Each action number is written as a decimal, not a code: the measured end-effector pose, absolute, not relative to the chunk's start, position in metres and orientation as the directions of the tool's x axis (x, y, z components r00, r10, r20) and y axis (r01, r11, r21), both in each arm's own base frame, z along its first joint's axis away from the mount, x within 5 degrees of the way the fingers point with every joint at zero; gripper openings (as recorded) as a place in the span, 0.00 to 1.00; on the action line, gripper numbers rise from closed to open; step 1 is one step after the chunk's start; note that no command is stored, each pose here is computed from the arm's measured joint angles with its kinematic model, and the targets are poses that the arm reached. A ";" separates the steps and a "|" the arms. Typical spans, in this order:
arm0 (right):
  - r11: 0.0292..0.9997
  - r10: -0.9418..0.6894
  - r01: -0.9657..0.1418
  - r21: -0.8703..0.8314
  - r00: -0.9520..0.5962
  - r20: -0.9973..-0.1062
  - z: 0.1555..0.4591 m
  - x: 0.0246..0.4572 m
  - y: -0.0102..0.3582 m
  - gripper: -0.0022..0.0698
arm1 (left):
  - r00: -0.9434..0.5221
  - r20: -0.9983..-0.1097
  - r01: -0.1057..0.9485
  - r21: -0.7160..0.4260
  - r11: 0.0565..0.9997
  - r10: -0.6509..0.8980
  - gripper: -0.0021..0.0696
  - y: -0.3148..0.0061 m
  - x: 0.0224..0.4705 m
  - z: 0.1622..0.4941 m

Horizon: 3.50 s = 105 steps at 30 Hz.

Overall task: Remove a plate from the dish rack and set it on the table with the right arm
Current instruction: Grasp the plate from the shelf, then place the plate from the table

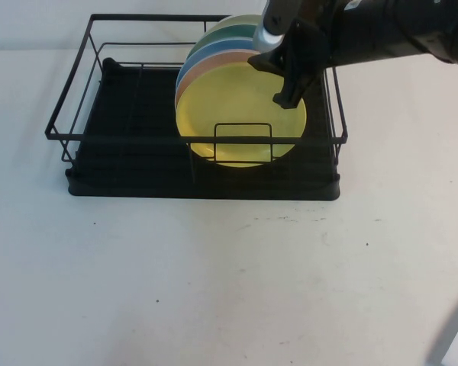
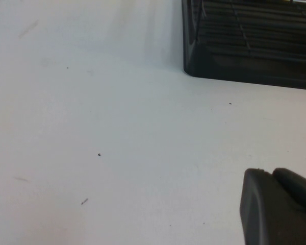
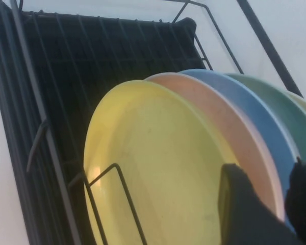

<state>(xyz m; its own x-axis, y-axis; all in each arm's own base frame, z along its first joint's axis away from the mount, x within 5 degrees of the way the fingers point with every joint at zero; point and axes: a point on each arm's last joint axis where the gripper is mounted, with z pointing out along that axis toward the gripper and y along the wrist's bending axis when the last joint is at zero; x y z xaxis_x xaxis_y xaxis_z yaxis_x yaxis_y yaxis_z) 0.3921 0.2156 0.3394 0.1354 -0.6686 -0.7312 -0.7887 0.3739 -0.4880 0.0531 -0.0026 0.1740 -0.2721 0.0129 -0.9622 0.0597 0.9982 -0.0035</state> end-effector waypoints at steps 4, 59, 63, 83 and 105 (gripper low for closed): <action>0.341 -0.694 -0.786 -0.516 0.159 -0.702 0.328 0.398 0.218 0.30 | -0.272 -0.962 0.060 -0.004 0.998 0.013 0.02 -0.003 0.053 0.174; 0.415 -0.704 -0.679 -0.606 0.182 -0.686 0.372 0.384 0.202 0.13 | -0.272 -0.962 0.060 -0.004 0.998 0.013 0.02 -0.003 0.053 0.174; 0.495 -0.666 -0.667 -0.557 0.120 -0.736 0.408 0.358 0.187 0.13 | -0.272 -0.962 0.060 -0.004 0.998 0.013 0.02 -0.003 0.053 0.174; 0.825 -0.173 -0.510 0.243 -0.638 -0.751 0.377 0.237 0.135 0.13 | -0.272 -0.962 0.060 -0.004 0.998 0.013 0.02 -0.003 0.053 0.174; 0.749 0.065 -0.154 0.645 -0.951 -0.303 0.194 0.294 0.185 0.13 | -0.272 -0.962 0.060 -0.004 0.998 0.013 0.02 -0.003 0.053 0.174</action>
